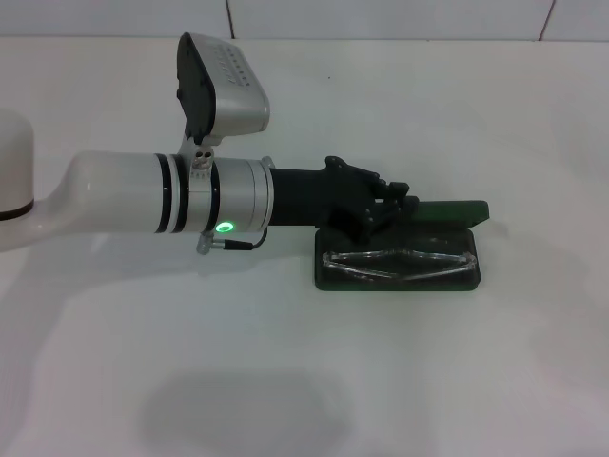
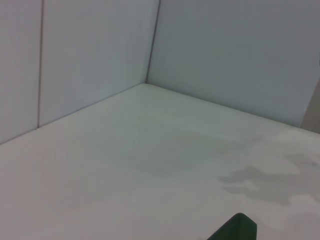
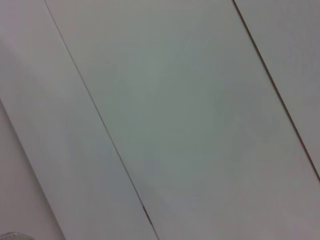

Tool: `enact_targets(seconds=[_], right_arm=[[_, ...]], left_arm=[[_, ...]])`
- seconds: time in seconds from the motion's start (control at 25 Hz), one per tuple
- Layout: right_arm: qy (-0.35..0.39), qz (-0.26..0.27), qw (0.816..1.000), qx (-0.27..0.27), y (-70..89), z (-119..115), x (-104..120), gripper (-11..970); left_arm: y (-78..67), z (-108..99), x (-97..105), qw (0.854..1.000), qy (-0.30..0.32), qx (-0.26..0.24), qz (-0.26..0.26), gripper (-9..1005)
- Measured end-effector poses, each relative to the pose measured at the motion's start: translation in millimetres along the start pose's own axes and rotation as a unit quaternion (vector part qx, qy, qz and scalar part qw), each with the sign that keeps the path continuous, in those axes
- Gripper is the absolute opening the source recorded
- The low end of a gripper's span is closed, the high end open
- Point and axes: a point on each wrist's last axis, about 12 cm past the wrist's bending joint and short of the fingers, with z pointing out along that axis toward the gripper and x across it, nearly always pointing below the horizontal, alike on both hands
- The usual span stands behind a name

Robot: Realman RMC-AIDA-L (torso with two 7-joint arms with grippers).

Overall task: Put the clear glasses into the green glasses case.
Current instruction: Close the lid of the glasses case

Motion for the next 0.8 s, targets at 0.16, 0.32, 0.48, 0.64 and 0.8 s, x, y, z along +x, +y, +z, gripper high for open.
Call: enact_targets(seconds=[0.16, 0.32, 0.48, 0.64, 0.8], right_arm=[[0.001, 0.001, 1.000, 0.000, 0.2, 0.3, 0.6, 219], [0.002, 0.002, 1.000, 0.000, 0.2, 0.2, 1.0, 219], [0.004, 0.002, 1.000, -0.001, 0.3, 0.0, 1.4, 218], [0.005, 0.002, 1.000, -0.001, 0.3, -0.1, 1.5, 218], [0.005, 0.002, 1.000, -0.001, 0.2, -0.1, 1.4, 218]], left_arm=[[-2.7, 0.5, 2.4, 1.000, 0.006, 0.008, 0.004, 155], [-6.2, 2.7, 4.2, 1.000, 0.013, 0.017, 0.011, 155], [-10.4, 3.5, 8.4, 1.000, 0.010, 0.022, 0.014, 154], [-13.8, 3.8, 12.2, 0.999, 0.011, 0.026, 0.018, 153], [-15.6, 3.8, 15.1, 0.999, 0.016, 0.030, 0.019, 154]])
